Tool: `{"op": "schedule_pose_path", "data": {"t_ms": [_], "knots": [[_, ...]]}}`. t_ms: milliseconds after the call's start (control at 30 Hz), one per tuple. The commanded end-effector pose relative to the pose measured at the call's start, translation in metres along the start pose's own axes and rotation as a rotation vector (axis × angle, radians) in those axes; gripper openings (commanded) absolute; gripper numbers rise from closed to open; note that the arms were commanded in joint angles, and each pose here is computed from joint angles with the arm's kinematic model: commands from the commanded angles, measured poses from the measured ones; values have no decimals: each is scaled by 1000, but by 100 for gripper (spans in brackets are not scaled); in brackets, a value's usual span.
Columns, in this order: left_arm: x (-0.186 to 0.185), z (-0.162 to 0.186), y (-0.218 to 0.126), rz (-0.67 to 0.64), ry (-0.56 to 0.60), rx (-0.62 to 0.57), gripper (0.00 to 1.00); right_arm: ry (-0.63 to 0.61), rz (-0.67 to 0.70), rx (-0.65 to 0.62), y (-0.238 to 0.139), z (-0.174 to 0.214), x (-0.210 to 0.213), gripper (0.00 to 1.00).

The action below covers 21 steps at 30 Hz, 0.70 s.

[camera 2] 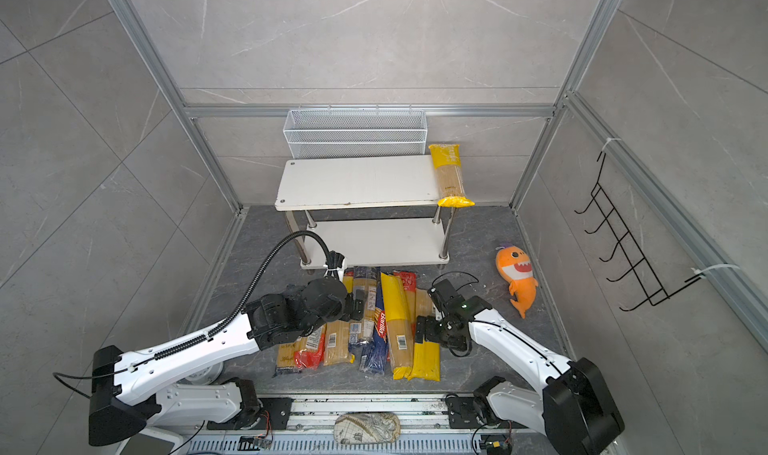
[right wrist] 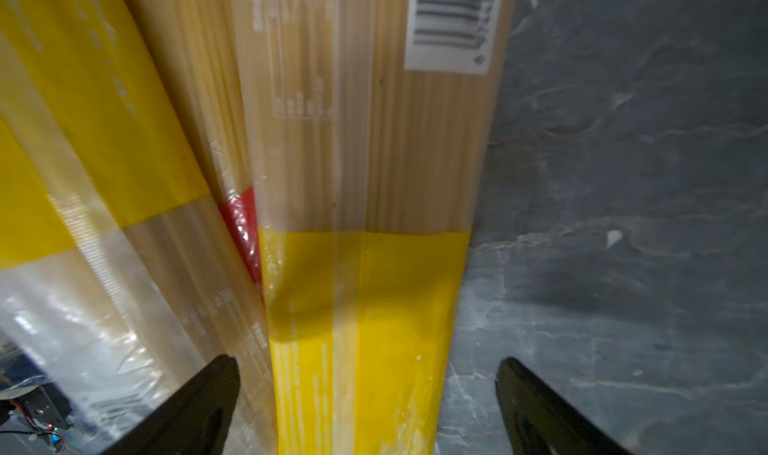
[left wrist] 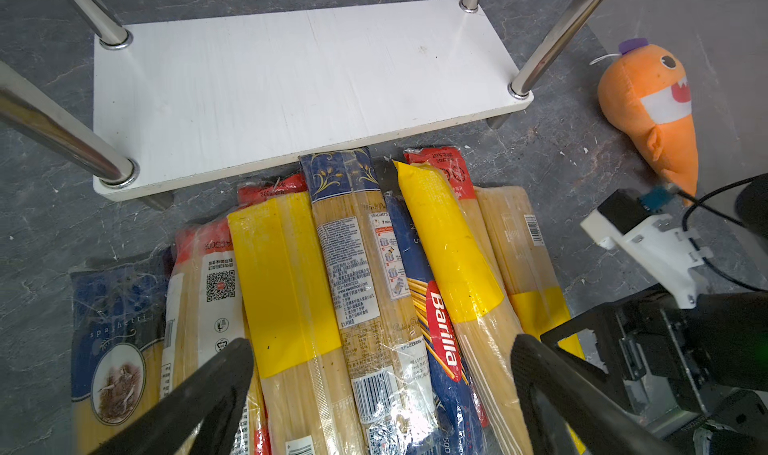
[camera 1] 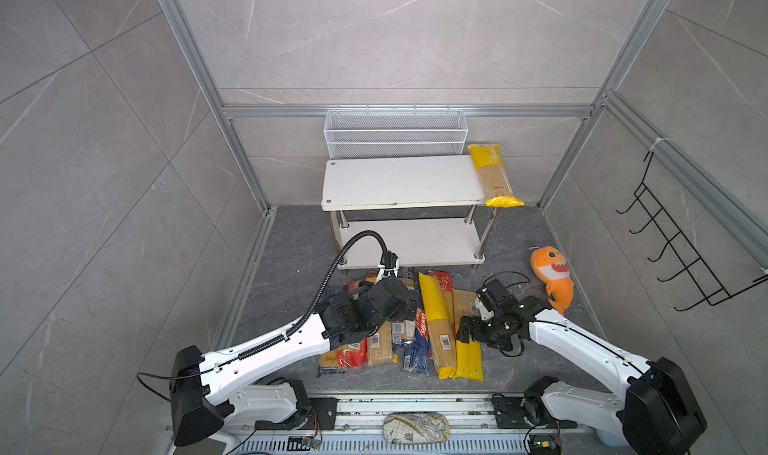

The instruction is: Place and organize the pasta boxes and bags onto the shelf

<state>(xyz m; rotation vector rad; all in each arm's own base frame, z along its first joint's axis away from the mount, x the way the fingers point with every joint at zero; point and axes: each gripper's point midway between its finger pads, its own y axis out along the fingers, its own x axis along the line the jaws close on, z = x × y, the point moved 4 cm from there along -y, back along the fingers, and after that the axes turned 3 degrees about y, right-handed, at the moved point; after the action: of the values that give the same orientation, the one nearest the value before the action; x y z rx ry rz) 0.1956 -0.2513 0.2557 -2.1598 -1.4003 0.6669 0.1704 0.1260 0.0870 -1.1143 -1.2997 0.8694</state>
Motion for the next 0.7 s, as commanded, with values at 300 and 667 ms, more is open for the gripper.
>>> {"op": "schedule_pose_path", "data": {"t_ms": [300, 667], "knots": [[7, -5, -7, -34, 1, -25, 100, 15, 116, 54, 43, 16, -14, 100], [8, -11, -11, -45, 19, -44, 100, 42, 198, 118, 63, 23, -21, 52]]}}
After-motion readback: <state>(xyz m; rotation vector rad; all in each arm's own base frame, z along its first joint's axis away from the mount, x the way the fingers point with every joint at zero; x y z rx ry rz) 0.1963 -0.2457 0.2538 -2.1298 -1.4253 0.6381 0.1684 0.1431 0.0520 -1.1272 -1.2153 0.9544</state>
